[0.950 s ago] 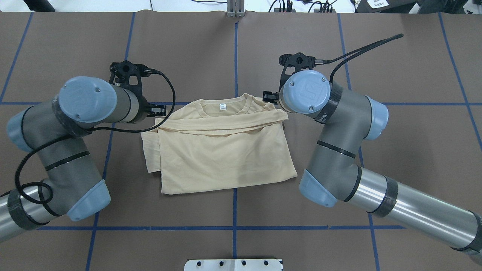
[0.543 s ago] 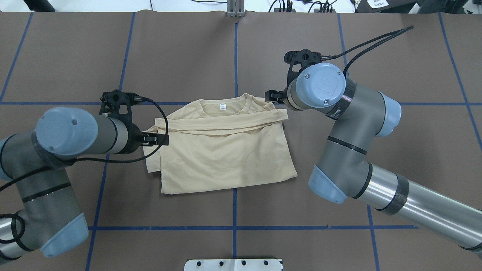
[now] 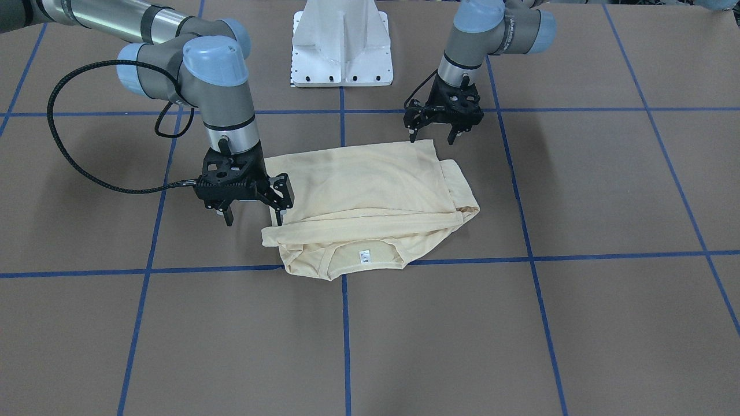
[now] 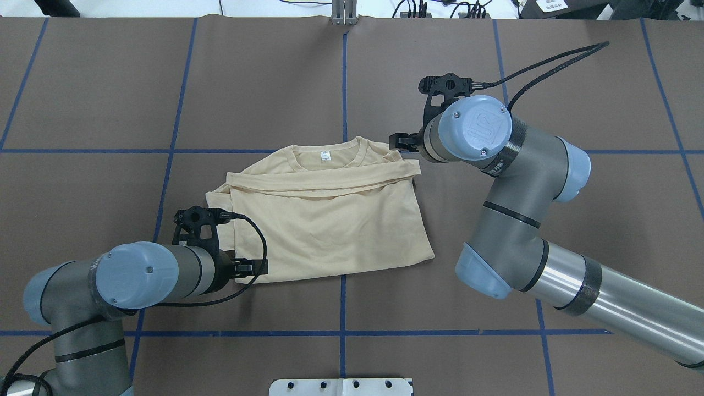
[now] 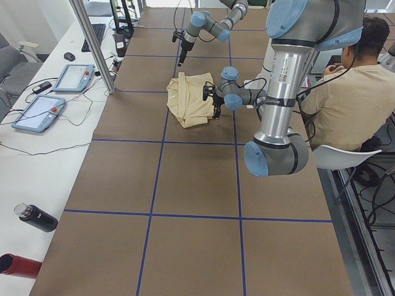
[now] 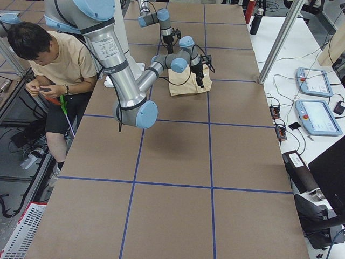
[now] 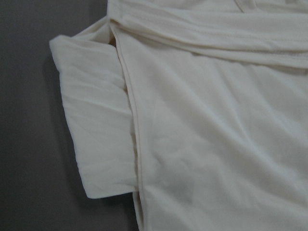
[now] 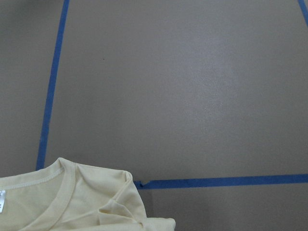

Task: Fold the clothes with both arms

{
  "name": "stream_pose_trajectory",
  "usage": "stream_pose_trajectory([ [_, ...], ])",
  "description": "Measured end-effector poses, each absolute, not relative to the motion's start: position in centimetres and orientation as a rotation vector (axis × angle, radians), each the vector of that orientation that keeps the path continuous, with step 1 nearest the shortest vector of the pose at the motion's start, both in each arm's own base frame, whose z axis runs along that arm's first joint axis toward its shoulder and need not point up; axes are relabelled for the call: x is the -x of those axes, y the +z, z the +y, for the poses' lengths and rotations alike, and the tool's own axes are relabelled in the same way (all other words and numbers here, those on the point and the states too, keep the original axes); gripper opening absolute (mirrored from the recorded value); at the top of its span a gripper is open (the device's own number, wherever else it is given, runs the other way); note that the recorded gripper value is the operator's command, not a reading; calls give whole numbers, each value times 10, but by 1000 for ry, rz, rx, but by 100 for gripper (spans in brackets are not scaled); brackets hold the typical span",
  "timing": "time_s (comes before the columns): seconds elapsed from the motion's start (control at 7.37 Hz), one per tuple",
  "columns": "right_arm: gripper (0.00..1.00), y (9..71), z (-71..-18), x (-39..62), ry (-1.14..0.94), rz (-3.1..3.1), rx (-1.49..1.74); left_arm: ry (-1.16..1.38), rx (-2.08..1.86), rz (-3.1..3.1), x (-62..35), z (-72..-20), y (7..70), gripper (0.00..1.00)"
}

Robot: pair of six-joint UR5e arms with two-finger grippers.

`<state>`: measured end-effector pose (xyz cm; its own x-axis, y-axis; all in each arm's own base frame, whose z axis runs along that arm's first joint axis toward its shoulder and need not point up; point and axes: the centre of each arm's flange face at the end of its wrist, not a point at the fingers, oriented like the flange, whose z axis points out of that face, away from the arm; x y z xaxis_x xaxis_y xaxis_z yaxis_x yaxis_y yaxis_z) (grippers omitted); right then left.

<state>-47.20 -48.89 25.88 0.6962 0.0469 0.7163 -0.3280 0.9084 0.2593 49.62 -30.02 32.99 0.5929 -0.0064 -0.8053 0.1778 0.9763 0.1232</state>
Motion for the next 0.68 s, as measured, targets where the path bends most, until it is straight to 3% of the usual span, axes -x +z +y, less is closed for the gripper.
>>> stream_pose_trajectory([
  [0.41,100,259,-489,472,219,-778,-388,-95,-185,921,-508,-292,336,54],
  [0.68,100,258,-488,471,222,-780,-389,-93,-184,923,-509,-292,335,37],
])
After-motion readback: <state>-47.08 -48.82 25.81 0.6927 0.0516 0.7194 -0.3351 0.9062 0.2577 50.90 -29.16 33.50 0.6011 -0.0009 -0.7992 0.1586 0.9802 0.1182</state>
